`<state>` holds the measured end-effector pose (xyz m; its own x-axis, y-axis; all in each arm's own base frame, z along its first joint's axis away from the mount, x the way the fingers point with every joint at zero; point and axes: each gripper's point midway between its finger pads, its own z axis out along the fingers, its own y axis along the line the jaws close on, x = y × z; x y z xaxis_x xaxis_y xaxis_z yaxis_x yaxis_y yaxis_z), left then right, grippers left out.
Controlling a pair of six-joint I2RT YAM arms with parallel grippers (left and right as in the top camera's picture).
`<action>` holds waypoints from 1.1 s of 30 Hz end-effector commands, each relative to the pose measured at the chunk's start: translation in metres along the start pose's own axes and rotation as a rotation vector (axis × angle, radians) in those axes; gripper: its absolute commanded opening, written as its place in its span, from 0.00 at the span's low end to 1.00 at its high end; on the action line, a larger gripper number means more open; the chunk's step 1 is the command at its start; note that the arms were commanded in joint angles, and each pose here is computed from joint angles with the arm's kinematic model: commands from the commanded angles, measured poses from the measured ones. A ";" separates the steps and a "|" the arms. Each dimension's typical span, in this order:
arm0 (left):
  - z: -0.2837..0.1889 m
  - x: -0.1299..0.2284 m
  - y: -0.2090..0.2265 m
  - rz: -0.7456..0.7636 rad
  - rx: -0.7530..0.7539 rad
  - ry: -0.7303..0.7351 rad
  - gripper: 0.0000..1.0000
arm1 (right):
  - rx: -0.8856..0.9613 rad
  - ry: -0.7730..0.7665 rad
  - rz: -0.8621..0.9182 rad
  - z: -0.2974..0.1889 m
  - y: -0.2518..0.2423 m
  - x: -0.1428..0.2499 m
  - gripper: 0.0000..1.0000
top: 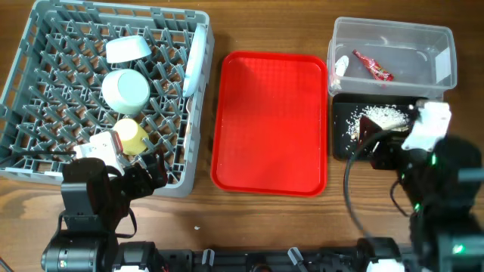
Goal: Sort waste into correct bins and load items into the dishwasher rack
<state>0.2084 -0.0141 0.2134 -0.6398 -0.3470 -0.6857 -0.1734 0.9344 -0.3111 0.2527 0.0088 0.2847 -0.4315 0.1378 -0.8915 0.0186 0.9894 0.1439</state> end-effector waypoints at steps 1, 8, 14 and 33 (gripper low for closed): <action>0.001 0.001 -0.001 -0.009 0.008 0.004 1.00 | -0.054 -0.185 -0.019 0.004 0.002 0.017 1.00; 0.001 0.001 -0.001 -0.009 0.008 0.004 1.00 | -0.133 -0.639 -0.047 0.000 0.004 0.031 1.00; 0.001 0.001 -0.001 -0.009 0.008 0.004 1.00 | -0.094 -0.647 -0.105 0.015 -0.004 0.058 1.00; 0.001 0.001 -0.001 -0.009 0.008 0.004 1.00 | -0.048 -0.434 -0.207 0.043 -0.011 0.103 1.00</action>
<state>0.2087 -0.0141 0.2116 -0.6440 -0.3470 -0.6818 -0.1753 0.9344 -0.3100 0.2469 0.0134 0.1727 -0.0082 -0.0319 -0.9995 -0.0735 0.9968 -0.0312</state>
